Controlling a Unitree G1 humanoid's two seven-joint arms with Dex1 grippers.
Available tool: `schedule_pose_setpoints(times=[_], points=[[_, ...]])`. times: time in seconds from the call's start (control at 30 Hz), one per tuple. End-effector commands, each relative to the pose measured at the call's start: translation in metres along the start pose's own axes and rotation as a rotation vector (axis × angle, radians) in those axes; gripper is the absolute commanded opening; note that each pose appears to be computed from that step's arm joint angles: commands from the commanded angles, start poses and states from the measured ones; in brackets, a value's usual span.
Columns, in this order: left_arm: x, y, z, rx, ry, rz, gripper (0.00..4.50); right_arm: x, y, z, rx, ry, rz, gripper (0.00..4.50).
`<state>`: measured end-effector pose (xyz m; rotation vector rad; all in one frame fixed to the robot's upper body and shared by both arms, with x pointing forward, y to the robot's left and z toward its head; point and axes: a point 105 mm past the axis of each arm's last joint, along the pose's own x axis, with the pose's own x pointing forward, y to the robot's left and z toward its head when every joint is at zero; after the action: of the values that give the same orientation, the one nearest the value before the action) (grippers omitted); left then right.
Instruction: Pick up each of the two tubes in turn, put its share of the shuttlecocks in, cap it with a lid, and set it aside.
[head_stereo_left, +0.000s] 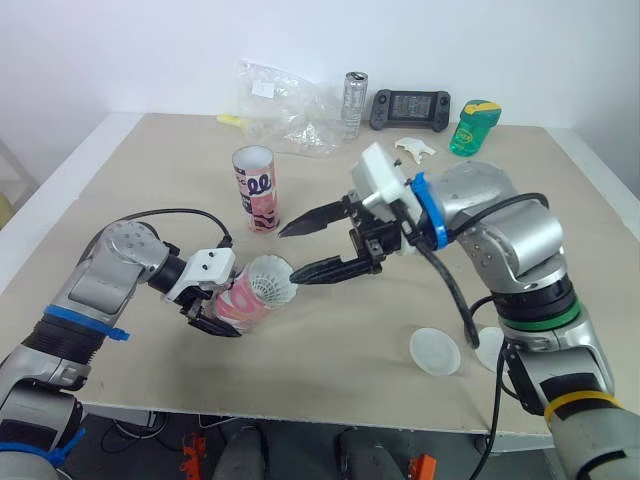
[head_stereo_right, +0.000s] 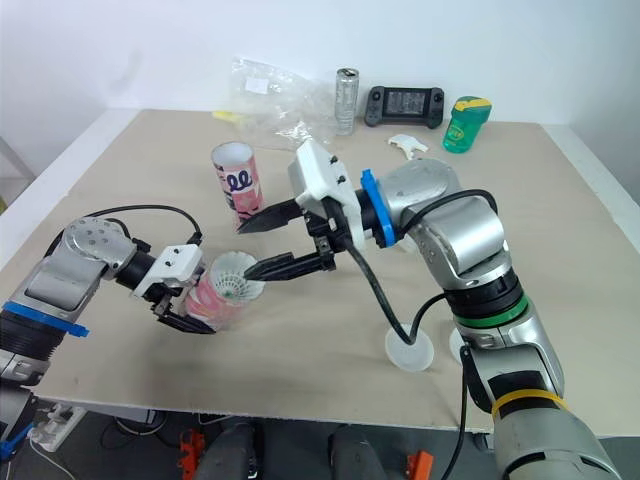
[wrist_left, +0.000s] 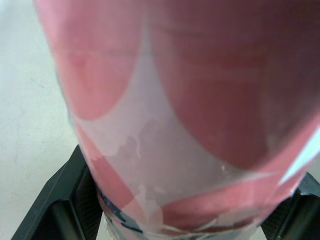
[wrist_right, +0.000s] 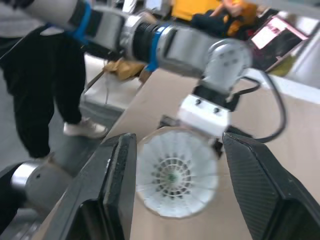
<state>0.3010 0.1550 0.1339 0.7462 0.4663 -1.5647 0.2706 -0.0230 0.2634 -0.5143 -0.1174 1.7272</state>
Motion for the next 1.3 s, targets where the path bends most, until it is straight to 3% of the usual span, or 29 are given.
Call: schedule_pose_setpoints(times=[0.03, 0.13, 0.17, 0.43, 0.77, 0.9, 1.13, 1.23, 1.3], points=[[0.007, 0.001, -0.001, -0.003, 0.010, -0.004, 3.66, 0.011, -0.001, -0.001, -0.051, 0.044, 0.001, 1.62], [0.009, 0.002, 0.003, -0.021, -0.034, -0.006, 3.66, 0.019, 0.000, -0.007, -0.080, 0.087, 0.024, 0.19], [0.009, 0.002, 0.004, -0.031, -0.050, -0.009, 3.66, 0.024, -0.004, -0.010, -0.090, 0.108, 0.019, 0.06], [0.007, 0.003, 0.004, -0.050, -0.056, -0.013, 3.66, 0.054, 0.003, -0.040, -0.179, 0.309, 0.212, 0.06], [0.009, 0.004, 0.002, -0.049, -0.054, -0.008, 3.66, 0.095, -0.006, -0.045, -0.262, 0.361, 0.340, 0.06], [0.010, 0.003, 0.000, -0.050, -0.050, -0.002, 3.66, 0.069, -0.015, -0.010, -0.183, 0.216, 0.318, 0.06], [0.010, 0.010, 0.008, -0.001, -0.130, 0.092, 3.66, -0.012, -0.018, 0.019, -0.206, 0.134, 0.192, 0.06], [0.013, 0.016, 0.021, 0.043, -0.220, 0.152, 3.66, -0.045, -0.014, 0.011, -0.176, 0.187, 0.101, 0.06], [0.020, 0.018, 0.036, 0.079, -0.318, 0.182, 3.66, -0.078, -0.007, -0.007, -0.077, 0.287, 0.005, 0.65]])
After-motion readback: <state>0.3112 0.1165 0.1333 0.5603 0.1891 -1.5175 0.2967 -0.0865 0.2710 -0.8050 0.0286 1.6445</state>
